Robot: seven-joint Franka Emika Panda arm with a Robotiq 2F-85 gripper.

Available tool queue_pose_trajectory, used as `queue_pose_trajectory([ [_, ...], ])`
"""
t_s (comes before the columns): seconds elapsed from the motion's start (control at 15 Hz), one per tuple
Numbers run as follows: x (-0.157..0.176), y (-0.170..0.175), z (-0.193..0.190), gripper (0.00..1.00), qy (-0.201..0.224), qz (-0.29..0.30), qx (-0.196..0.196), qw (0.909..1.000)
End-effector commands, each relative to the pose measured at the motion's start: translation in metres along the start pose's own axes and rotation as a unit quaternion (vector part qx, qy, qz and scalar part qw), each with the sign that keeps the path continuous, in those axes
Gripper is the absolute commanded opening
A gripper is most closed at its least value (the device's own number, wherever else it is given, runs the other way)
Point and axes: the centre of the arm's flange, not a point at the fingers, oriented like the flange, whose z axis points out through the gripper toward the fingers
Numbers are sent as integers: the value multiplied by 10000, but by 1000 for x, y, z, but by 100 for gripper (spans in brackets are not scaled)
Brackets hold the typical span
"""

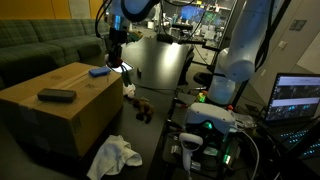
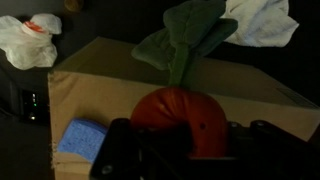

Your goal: Swap the things on the box with the things on the table

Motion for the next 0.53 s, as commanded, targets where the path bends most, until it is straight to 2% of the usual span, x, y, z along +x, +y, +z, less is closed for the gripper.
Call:
queue_pose_trajectory([
  [0.0,55,-15,3,0,297,-302,31,9991],
  [0.2,92,-25,19,0,381,-412,7,9984],
  [0.47,142,-10,50,0,356,-429,67,9984],
])
